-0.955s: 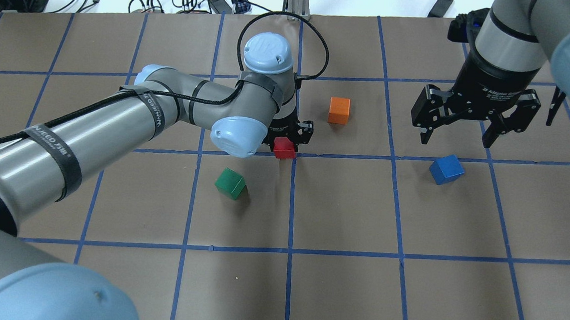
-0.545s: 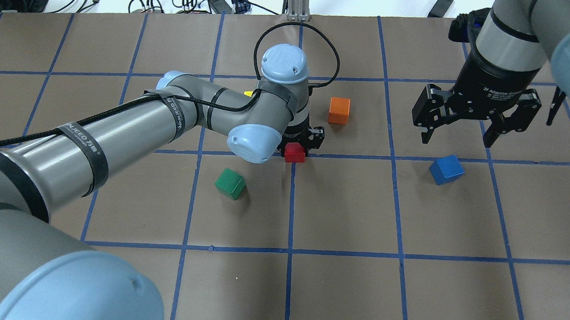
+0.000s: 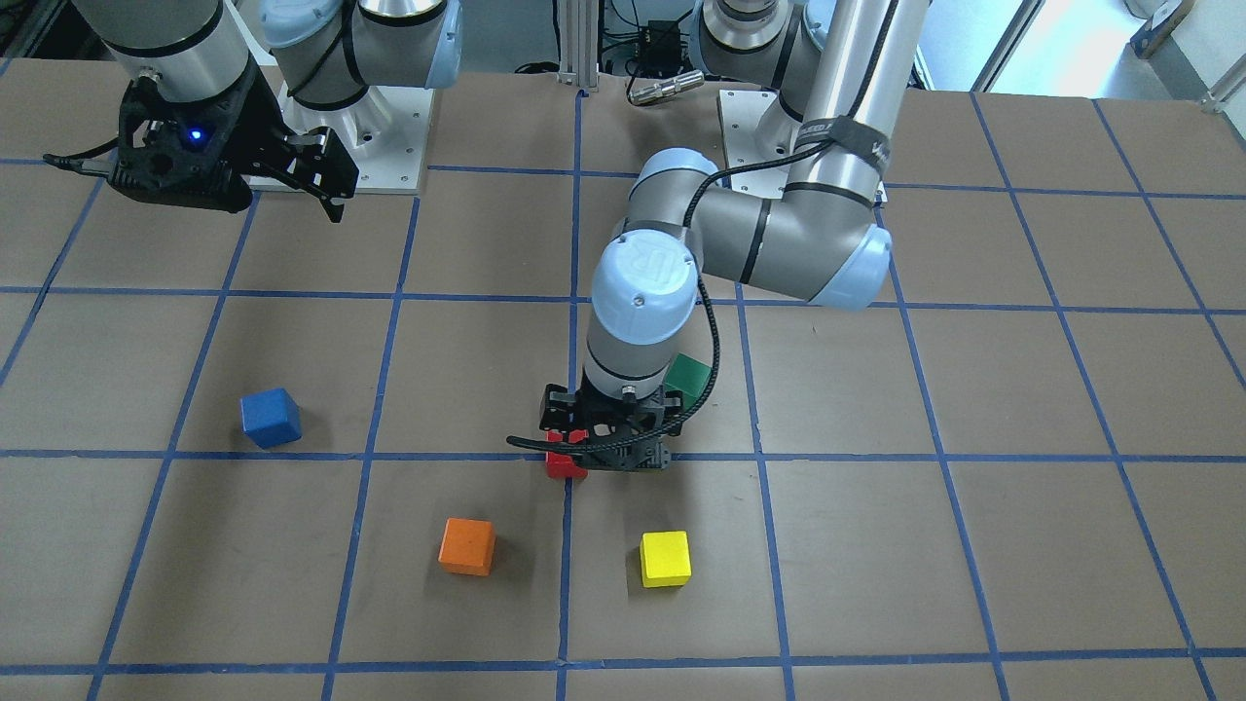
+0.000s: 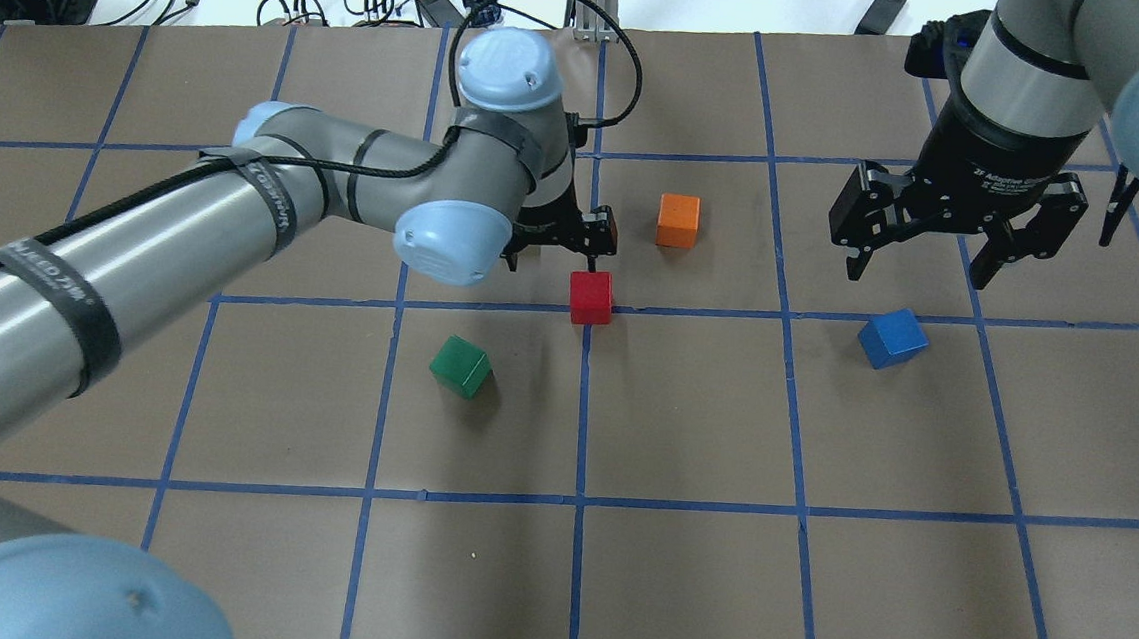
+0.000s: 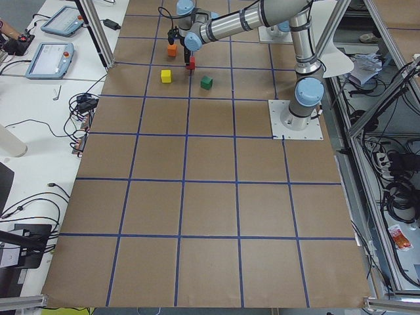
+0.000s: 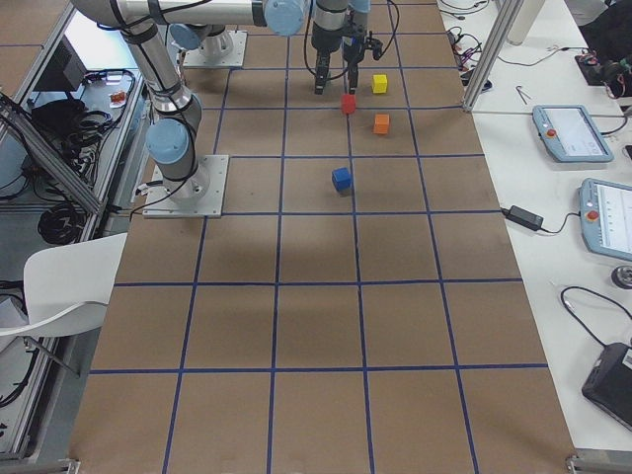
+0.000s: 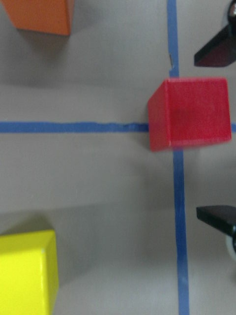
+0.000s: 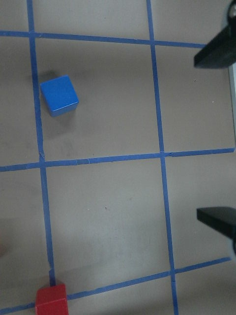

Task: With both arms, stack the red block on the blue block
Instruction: 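Set the red cube down and open the left gripper, then raise the left gripper away while the right gripper moves toward the red cube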

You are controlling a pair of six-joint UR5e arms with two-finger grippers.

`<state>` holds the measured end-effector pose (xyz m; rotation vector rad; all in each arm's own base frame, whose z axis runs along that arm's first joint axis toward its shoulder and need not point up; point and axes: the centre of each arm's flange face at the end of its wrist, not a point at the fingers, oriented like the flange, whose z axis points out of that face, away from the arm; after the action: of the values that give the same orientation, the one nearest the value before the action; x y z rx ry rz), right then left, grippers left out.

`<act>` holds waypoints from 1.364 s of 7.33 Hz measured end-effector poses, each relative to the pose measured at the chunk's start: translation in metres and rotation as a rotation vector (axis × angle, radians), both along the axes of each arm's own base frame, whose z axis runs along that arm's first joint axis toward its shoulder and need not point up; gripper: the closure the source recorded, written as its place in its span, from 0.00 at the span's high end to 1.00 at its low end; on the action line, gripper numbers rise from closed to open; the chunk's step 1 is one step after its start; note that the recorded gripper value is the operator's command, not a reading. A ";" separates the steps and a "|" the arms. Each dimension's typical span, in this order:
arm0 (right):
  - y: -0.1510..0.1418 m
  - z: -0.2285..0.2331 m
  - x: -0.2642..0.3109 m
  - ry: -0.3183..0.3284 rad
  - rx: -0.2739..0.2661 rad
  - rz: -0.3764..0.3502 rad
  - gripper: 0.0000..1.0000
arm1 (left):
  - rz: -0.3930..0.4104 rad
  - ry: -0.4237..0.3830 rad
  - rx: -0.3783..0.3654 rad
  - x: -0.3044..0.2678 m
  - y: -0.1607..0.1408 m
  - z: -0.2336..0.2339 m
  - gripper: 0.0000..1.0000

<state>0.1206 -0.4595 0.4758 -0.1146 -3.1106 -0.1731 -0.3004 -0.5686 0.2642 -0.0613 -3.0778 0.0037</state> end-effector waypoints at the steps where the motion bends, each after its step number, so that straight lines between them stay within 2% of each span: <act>1: -0.010 -0.003 0.003 -0.005 -0.028 0.001 1.00 | -0.046 -0.009 0.019 0.046 -0.002 0.034 1.00; 3: -0.044 -0.030 0.037 -0.006 -0.101 0.017 1.00 | -0.096 -0.012 0.048 0.141 0.010 0.101 1.00; 5: -0.066 -0.072 0.101 -0.009 -0.135 0.027 1.00 | -0.093 -0.017 0.005 0.168 0.040 0.159 1.00; 7: -0.076 -0.118 0.152 -0.011 -0.126 0.017 1.00 | -0.052 -0.034 -0.012 0.169 0.058 0.198 1.00; 10: -0.077 -0.174 0.205 -0.035 -0.093 0.031 1.00 | -0.020 -0.060 -0.009 0.166 0.052 0.235 1.00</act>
<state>0.3257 -0.5370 0.3023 -0.0656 -3.1536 -0.0301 -0.1341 -0.5168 0.4990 -0.0945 -3.1371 0.0153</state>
